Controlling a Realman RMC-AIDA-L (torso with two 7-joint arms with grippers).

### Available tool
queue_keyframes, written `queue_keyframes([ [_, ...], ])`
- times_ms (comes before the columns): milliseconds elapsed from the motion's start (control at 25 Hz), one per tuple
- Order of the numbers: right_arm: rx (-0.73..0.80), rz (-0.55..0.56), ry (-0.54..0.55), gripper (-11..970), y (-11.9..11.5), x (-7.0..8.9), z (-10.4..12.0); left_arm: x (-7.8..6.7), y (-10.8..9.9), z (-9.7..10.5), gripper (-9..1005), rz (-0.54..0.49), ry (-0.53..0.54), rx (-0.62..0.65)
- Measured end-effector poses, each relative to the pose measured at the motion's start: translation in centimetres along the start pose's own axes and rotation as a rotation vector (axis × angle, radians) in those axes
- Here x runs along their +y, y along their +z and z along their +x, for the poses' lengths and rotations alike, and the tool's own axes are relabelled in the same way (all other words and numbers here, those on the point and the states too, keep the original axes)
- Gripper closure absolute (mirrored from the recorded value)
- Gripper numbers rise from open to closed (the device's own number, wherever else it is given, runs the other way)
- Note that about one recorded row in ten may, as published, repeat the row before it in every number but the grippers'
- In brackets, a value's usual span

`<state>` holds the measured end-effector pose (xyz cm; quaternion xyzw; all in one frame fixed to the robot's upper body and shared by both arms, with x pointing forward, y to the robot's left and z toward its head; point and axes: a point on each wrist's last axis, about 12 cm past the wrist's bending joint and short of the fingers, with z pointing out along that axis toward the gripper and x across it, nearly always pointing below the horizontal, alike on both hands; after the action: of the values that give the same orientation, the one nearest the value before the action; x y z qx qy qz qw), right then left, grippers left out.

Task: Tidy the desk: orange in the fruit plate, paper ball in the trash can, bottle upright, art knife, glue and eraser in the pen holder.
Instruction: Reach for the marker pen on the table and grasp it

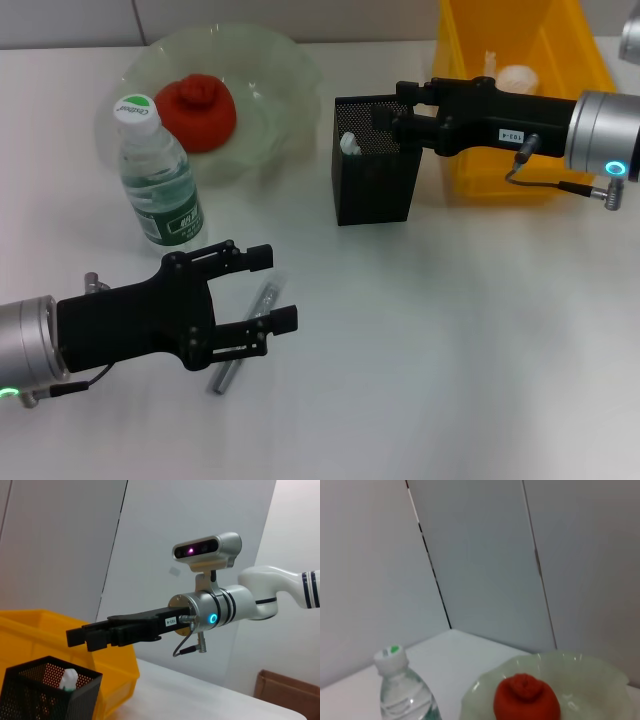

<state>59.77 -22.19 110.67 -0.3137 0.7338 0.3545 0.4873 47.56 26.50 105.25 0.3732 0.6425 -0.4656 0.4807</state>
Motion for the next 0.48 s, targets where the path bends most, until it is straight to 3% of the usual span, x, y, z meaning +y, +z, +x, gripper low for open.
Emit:
queue_keyframes([
  [240, -0.135, -0.056, 0.063, 402, -1.8, 0.9, 0.3, -0.2, -0.5, -0.5, 212, 0.007, -0.012, -0.041],
  [480, -0.274, -0.139, 0.047, 402, -4.4, 3.1, 3.3, 0.4, -1.7, -2.1, 212, 0.006, -0.073, -0.039],
])
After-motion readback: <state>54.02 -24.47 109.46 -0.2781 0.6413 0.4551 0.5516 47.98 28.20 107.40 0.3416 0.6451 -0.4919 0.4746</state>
